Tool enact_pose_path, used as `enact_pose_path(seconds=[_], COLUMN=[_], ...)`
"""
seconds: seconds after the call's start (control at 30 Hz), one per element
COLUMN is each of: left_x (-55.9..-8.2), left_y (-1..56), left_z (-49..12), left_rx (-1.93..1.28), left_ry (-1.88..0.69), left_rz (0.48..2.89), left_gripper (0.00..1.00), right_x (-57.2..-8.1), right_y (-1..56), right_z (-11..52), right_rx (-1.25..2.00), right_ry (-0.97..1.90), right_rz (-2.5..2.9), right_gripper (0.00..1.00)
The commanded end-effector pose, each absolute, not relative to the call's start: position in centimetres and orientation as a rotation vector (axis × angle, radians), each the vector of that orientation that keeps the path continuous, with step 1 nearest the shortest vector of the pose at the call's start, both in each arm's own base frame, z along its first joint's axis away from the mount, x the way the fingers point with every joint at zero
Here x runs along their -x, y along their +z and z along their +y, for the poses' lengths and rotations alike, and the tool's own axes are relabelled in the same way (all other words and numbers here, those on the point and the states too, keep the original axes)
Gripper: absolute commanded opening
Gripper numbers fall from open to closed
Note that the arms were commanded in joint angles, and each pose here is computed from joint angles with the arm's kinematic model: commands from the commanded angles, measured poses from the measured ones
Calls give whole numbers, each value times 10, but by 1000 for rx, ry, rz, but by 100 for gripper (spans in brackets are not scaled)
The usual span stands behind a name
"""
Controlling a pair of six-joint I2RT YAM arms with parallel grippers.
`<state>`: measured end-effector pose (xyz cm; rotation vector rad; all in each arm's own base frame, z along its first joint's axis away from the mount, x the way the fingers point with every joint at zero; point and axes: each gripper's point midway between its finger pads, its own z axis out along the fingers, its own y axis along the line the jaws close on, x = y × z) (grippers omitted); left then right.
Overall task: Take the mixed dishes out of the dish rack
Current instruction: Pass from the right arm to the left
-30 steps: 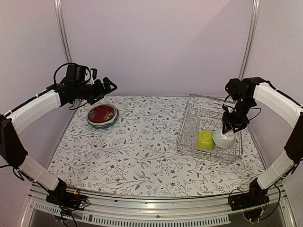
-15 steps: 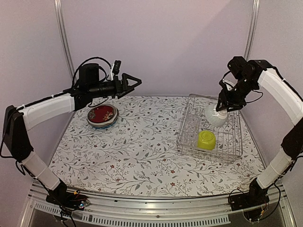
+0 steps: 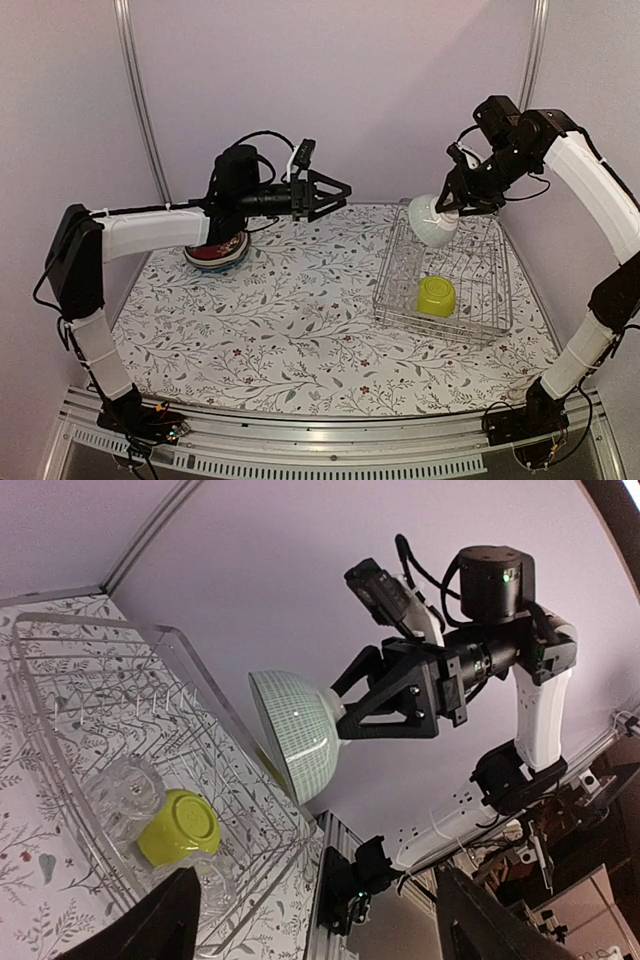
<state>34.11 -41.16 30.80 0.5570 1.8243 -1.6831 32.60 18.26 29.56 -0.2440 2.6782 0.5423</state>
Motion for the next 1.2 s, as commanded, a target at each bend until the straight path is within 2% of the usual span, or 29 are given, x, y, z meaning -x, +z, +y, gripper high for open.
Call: enact_pose_path(seconds=[0.0,0.2,0.43,0.6,0.73,0.9,1.1,1.17], left_x=[-320,-312,-300,-297,-287,-278,-271,-268], left_y=[335,341,338,337,346,359,371,376], left_z=[-437,-448,-467,-477,-481,-481,-476,-474], left_rx=[-654,-652,-682,-694,-735,-760,-779,-791], left_ry=[-1835,-1968,-2000,-2036,-2076,-2113,-2173,-2186], left_rz=[1693,1624,1652,1654,1613,1545,1453,1426], left_gripper=[81,78,76,70,61,45,10,4], right_x=[-328,-324,-320,-313,-309,-307,-301,-299], right_y=[323,334,350,352,354,360,365,367], right_z=[211,234,250,261,270,279,285,286], right_rx=[284,335,377,417,458,487,522,533], right_ry=[689,760,824,855,883,940,1003,1022], right_rz=[2574,2526,2472,2464,2448,2419,2380,2368], right_gripper=[21,20,20,20,20,20,20,20])
